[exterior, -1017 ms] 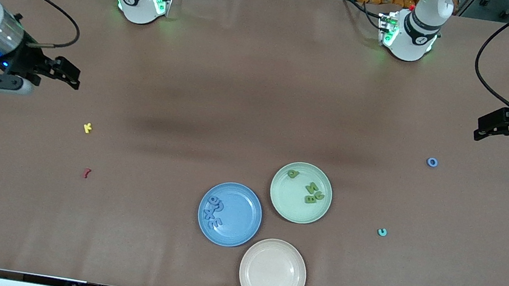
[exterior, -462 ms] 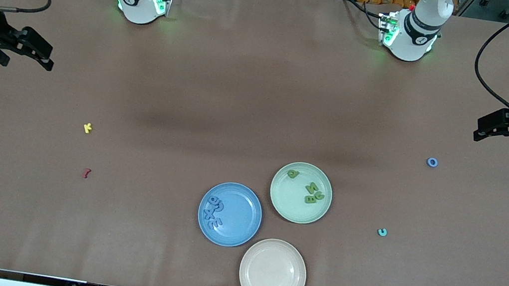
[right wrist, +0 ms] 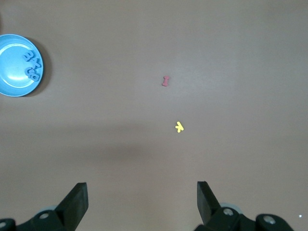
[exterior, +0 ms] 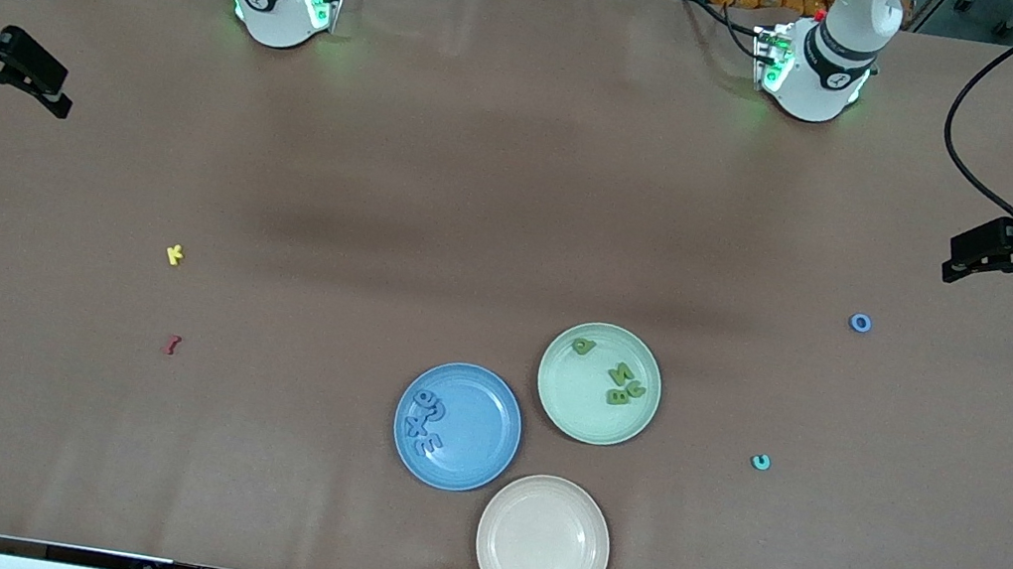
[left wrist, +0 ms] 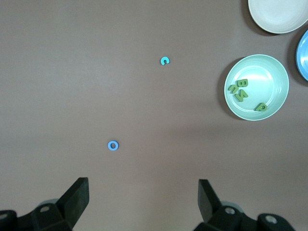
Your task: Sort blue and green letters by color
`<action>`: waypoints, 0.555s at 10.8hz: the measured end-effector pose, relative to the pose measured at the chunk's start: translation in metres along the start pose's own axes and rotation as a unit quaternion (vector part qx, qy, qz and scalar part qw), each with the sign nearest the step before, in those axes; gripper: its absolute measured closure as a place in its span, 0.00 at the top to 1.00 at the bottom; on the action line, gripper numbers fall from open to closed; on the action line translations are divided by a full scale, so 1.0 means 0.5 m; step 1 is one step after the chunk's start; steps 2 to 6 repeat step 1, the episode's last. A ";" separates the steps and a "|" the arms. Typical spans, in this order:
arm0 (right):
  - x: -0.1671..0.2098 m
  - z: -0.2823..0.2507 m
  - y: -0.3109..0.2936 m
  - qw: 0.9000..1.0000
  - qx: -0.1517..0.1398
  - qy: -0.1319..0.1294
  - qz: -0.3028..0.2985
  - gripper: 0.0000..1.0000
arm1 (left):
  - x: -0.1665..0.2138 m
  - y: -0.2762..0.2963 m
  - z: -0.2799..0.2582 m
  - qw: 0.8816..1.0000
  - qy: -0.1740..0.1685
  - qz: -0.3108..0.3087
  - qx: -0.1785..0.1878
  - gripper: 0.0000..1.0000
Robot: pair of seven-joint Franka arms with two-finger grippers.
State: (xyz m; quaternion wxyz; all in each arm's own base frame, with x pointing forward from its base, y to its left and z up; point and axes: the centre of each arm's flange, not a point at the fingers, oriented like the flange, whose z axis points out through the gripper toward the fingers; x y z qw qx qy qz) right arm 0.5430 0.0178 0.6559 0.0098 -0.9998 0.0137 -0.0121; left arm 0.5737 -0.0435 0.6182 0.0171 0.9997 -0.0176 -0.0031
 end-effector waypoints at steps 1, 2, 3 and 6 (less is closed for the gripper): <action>0.000 0.000 0.012 1.000 -0.003 0.000 -0.009 1.00 | 0.000 0.002 0.001 1.000 0.000 0.001 -0.001 1.00; 0.000 0.000 0.012 1.000 -0.003 0.000 -0.009 1.00 | 0.000 0.002 0.001 1.000 0.000 0.001 -0.001 1.00; 0.000 0.000 0.012 1.000 -0.003 0.000 -0.009 1.00 | 0.000 0.002 0.001 1.000 0.000 0.001 -0.001 1.00; 0.000 0.000 0.012 1.000 -0.003 0.000 -0.009 1.00 | 0.000 0.002 0.001 1.000 0.000 0.001 -0.001 1.00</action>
